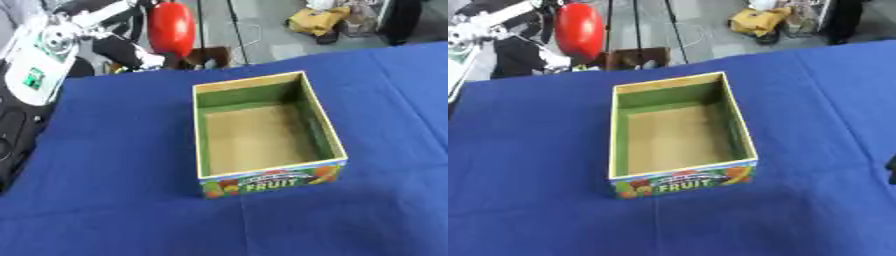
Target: Pick up objects on the table and place them in the box.
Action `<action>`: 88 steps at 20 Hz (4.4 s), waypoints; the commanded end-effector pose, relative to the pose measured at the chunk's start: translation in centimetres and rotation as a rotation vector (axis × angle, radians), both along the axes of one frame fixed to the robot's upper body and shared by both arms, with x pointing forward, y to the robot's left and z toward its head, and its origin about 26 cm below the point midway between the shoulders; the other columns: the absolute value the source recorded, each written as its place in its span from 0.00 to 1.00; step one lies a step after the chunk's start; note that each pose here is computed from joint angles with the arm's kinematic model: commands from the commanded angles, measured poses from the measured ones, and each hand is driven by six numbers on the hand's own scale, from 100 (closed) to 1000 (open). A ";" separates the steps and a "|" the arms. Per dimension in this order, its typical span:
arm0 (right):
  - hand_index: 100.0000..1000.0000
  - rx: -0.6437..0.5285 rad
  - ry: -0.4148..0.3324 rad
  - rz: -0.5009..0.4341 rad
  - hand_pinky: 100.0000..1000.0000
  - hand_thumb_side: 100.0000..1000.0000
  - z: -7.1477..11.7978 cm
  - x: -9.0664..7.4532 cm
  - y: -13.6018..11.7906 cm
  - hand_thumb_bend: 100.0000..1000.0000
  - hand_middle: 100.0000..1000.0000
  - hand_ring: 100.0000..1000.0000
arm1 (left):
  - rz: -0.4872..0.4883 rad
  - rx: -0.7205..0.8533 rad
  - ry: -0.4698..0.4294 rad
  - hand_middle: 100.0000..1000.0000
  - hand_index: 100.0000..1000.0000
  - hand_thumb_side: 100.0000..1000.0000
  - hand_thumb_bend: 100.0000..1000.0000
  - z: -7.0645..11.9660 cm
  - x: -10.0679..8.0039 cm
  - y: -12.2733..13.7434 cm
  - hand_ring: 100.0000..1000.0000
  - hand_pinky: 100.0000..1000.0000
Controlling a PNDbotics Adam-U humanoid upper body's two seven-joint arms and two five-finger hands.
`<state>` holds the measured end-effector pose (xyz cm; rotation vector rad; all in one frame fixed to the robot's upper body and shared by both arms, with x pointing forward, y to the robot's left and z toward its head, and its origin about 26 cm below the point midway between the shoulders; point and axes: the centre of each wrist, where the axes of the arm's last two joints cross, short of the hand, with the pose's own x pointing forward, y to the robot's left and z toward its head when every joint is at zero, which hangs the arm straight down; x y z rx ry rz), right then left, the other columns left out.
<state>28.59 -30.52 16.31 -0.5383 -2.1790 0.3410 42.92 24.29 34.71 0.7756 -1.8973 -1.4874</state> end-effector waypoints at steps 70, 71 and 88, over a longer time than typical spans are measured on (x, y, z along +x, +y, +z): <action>0.30 -0.008 -0.026 0.016 0.20 0.83 1.2 0.3 0.5 0.00 0.15 0.10 | -0.070 0.233 0.161 0.70 0.88 0.69 0.08 -2.7 3.3 -6.3 0.64 0.42; 0.30 -0.008 -0.026 0.016 0.20 0.83 1.2 0.3 0.5 0.00 0.15 0.10 | -0.076 0.221 0.164 0.70 0.88 0.69 0.07 -2.3 3.1 -6.1 0.64 0.42; 0.30 -0.006 -0.028 0.019 0.20 0.83 1.3 0.3 0.6 0.00 0.15 0.10 | -0.081 0.271 0.256 0.83 0.97 0.78 0.37 -2.8 3.1 -6.1 0.79 0.62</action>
